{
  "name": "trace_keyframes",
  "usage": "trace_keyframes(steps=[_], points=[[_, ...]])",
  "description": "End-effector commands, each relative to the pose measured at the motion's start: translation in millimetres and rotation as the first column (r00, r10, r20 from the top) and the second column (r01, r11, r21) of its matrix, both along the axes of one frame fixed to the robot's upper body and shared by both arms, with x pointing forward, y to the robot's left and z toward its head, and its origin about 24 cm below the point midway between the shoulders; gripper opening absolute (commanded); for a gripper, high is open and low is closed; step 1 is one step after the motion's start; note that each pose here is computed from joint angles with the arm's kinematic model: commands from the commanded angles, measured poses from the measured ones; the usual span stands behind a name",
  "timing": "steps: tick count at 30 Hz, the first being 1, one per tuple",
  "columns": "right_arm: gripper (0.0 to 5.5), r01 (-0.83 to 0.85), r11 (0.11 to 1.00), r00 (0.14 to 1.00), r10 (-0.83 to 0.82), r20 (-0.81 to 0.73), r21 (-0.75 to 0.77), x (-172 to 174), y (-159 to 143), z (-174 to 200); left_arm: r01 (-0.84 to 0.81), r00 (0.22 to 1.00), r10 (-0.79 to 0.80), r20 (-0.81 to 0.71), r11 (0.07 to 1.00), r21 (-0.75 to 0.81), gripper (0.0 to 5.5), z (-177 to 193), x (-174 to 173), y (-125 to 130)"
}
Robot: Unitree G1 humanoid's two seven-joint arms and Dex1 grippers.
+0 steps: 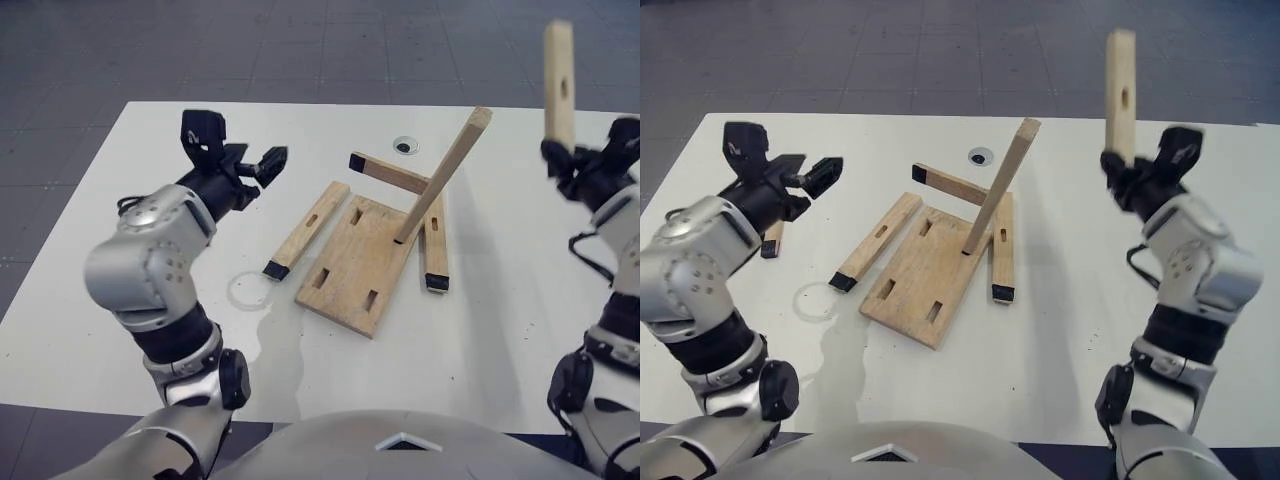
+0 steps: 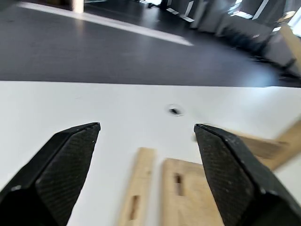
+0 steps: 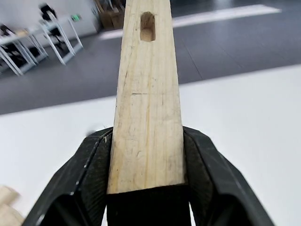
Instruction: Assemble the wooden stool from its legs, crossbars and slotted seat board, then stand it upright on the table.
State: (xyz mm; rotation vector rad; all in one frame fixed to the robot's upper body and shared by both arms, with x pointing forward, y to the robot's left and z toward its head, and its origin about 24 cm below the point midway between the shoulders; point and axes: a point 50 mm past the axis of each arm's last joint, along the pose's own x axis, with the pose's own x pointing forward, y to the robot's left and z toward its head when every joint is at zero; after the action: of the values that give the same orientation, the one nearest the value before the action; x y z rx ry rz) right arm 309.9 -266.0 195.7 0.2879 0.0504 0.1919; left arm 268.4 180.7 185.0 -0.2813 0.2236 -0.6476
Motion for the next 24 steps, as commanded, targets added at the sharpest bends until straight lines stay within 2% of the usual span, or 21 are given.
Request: trace_keyframes(steps=[1, 4, 5, 7, 9, 14, 24], points=[[2.03, -0.409, 0.9, 0.887, 0.354, 0.296, 0.15, 0, 28, 79, 0.427, 0.904, -0.411, 0.117, 0.887, -0.177, 3.91, 47, -2, 11], [2.03, -0.702, 0.702, 0.679, 0.61, 0.409, 0.119, -12, 60, 111, 0.584, 0.811, -0.553, 0.191, 0.783, -0.216, 4.35, 74, 1, 10], [2.03, -0.767, 0.634, 0.612, 0.674, 0.413, 0.103, -15, 71, 113, 0.61, 0.792, -0.577, 0.2, 0.76, -0.224, 4.57, 78, 2, 7], [2.03, -0.878, 0.475, 0.461, 0.802, 0.381, 0.061, -23, 98, 109, 0.66, 0.751, -0.625, 0.213, 0.706, -0.257, 4.6, 84, 5, 0], [2.03, -0.926, 0.375, 0.368, 0.867, 0.337, 0.046, -28, 115, 100, 0.693, 0.719, -0.659, 0.218, 0.663, -0.282, 4.6, 86, 7, -9], [2.03, -0.959, 0.28, 0.282, 0.917, 0.281, 0.048, -29, 136, 82, 0.768, 0.634, -0.747, 0.201, 0.577, -0.28, 4.6, 85, 1, -28], [2.03, -0.978, 0.2, 0.208, 0.959, 0.194, 0.065, -47, 153, 55, 0.771, 0.633, -0.739, 0.229, 0.577, -0.27, 4.6, 93, 6, -35]])
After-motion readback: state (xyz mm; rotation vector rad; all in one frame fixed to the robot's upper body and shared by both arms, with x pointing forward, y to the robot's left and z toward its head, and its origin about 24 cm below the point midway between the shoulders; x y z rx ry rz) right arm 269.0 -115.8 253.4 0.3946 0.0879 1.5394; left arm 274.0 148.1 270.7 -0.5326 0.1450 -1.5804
